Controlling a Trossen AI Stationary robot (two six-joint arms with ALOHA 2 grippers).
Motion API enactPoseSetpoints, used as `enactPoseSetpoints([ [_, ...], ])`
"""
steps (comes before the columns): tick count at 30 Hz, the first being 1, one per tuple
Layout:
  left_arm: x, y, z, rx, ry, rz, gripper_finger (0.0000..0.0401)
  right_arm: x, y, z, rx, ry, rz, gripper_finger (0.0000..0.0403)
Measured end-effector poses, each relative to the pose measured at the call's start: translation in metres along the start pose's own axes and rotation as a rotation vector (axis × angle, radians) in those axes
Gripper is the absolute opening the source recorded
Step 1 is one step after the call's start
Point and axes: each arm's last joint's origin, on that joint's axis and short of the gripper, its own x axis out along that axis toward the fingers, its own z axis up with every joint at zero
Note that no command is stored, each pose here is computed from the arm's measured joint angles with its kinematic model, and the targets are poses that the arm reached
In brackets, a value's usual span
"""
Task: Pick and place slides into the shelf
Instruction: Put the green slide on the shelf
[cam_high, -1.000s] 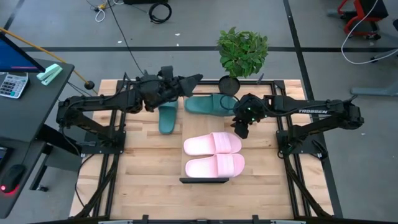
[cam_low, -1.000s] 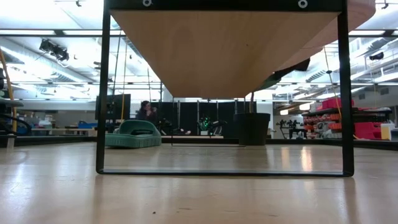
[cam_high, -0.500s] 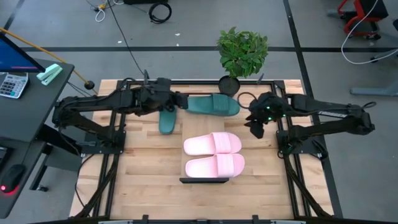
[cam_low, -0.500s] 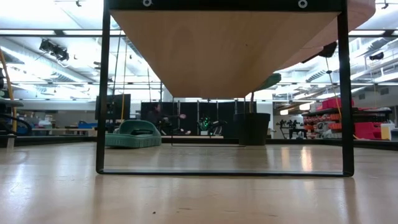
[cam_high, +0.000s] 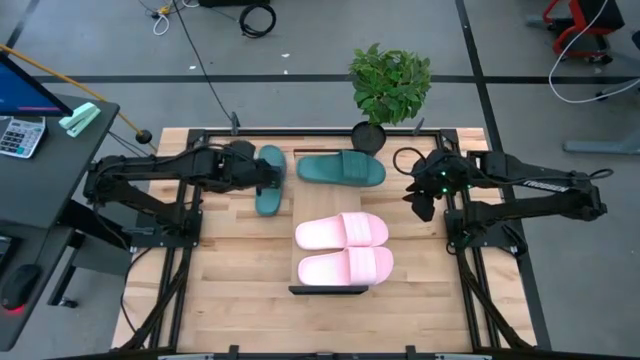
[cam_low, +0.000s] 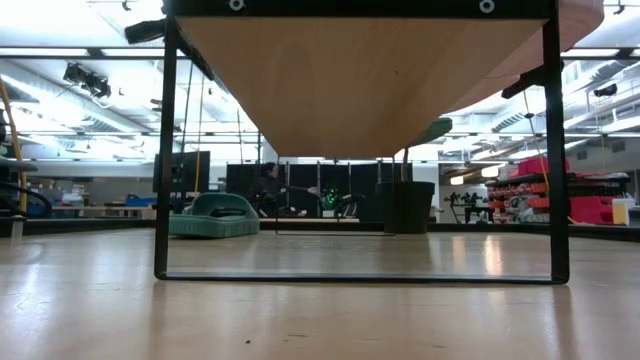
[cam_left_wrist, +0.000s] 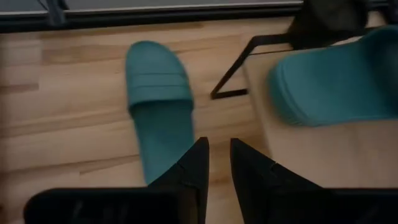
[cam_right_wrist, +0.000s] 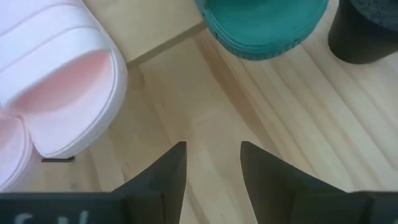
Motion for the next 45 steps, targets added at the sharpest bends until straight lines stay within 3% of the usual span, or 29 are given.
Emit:
enactPoseSetpoints([
  [4,0.013,0.009,-0.022,-0.033,0.052,0.036,0.0061,0.0,-0.001,-0.002,0.0,0.015,-0.014,0.0158],
  [8,0.028,0.022,-0.05,-0.139,0.09,0.007,0.0048,0.0,-0.001,-0.002,-0.007,0.019,-0.016,0.0158],
  [15,0.057,0.057,-0.085,-0.501,0.024,-0.074,0.0032,0.0,-0.002,-0.002,-0.006,0.014,-0.031,0.0158],
  [22,0.083,0.08,-0.11,-0.848,-0.054,-0.139,0.005,0.0,-0.003,-0.002,0.005,0.007,-0.061,0.0158],
  [26,0.09,0.082,-0.114,-0.916,-0.08,-0.184,0.0064,0.0,-0.003,-0.002,0.026,0.002,-0.076,0.0158],
  [32,0.091,0.083,-0.103,-1.003,-0.299,-0.24,0.0088,0.0,-0.003,-0.001,0.052,-0.006,-0.09,0.0158],
  [39,0.105,0.08,-0.09,-1.077,-0.343,-0.227,0.0115,0.0,-0.003,-0.001,0.057,-0.006,-0.09,0.0161],
  [45,0.12,0.076,-0.084,-1.087,-0.32,-0.201,0.0162,0.0,-0.003,-0.001,0.097,-0.008,-0.089,0.0183],
])
